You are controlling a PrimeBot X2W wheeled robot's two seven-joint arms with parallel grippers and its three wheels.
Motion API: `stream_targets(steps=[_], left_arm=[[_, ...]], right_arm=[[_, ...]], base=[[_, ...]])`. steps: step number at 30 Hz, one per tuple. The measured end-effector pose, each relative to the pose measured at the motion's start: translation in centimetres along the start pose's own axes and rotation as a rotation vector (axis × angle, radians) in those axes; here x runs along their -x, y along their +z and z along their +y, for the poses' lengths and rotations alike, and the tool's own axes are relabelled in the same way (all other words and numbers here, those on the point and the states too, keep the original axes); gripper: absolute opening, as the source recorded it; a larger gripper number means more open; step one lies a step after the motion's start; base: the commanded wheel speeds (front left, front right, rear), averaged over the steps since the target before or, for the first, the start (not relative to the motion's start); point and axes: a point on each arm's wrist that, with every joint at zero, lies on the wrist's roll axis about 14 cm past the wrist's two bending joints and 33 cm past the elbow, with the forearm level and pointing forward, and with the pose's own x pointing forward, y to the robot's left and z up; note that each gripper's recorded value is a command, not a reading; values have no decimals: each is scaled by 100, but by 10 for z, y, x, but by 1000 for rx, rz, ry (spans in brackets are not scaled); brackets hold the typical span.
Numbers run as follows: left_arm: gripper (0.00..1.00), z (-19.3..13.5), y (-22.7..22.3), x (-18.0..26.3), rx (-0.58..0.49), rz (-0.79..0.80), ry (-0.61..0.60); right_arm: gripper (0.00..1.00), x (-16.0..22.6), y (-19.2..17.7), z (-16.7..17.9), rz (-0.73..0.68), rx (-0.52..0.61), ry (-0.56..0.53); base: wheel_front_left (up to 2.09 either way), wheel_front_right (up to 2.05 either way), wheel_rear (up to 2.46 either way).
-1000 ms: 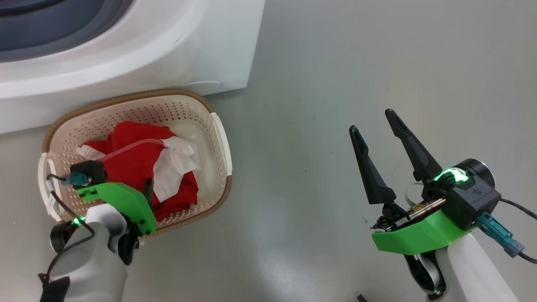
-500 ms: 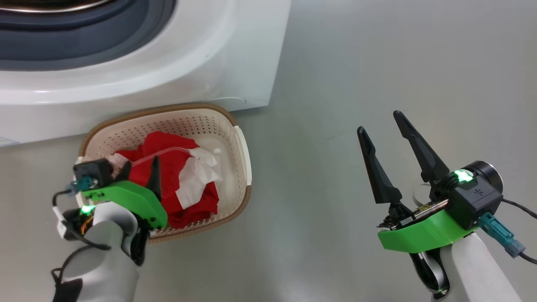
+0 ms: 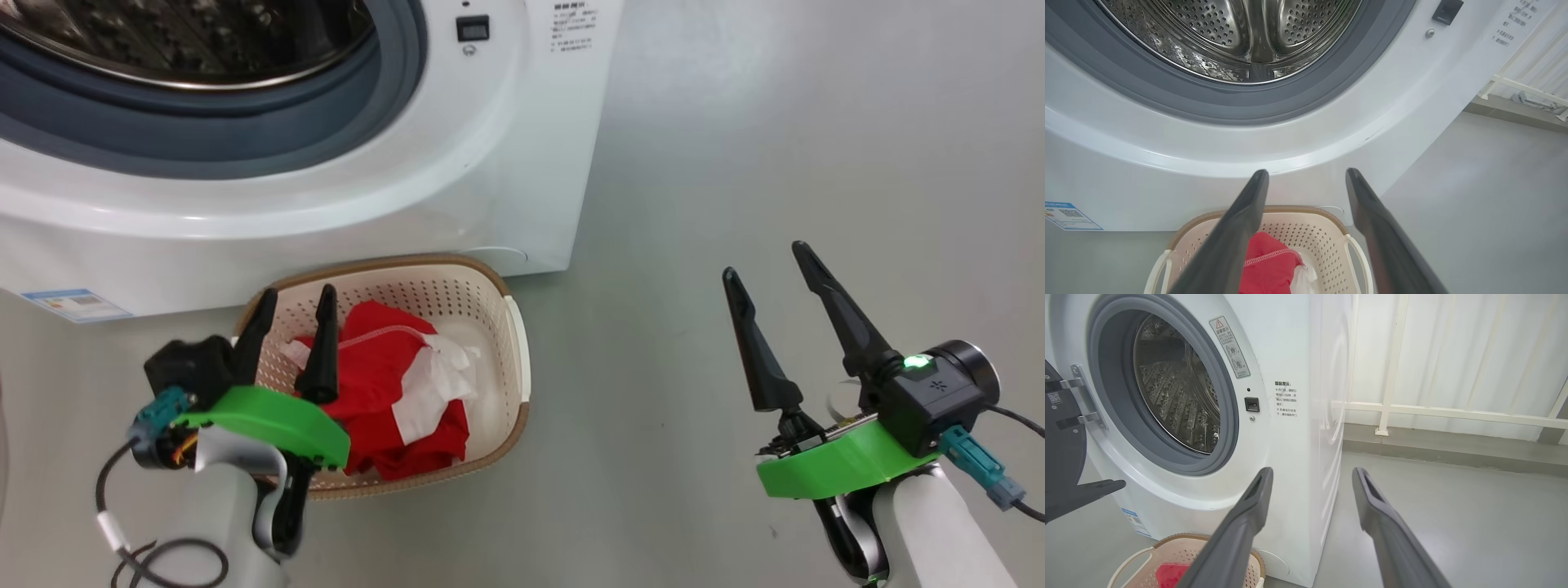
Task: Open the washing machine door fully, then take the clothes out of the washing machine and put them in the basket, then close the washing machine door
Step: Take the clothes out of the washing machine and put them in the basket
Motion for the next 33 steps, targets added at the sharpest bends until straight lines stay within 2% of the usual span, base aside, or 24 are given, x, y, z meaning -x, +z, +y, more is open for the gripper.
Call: stream_targets(steps=[14,33], left_arm=[[100,0,75,58,-94,-256,13],[100,13,82,116,-129,-300,71]], right_arm=[[100,18,18,-19,-30,14,-70],[100,53,36,-24,-61,30,-108]], base=[[0,0,0],[0,0,0]])
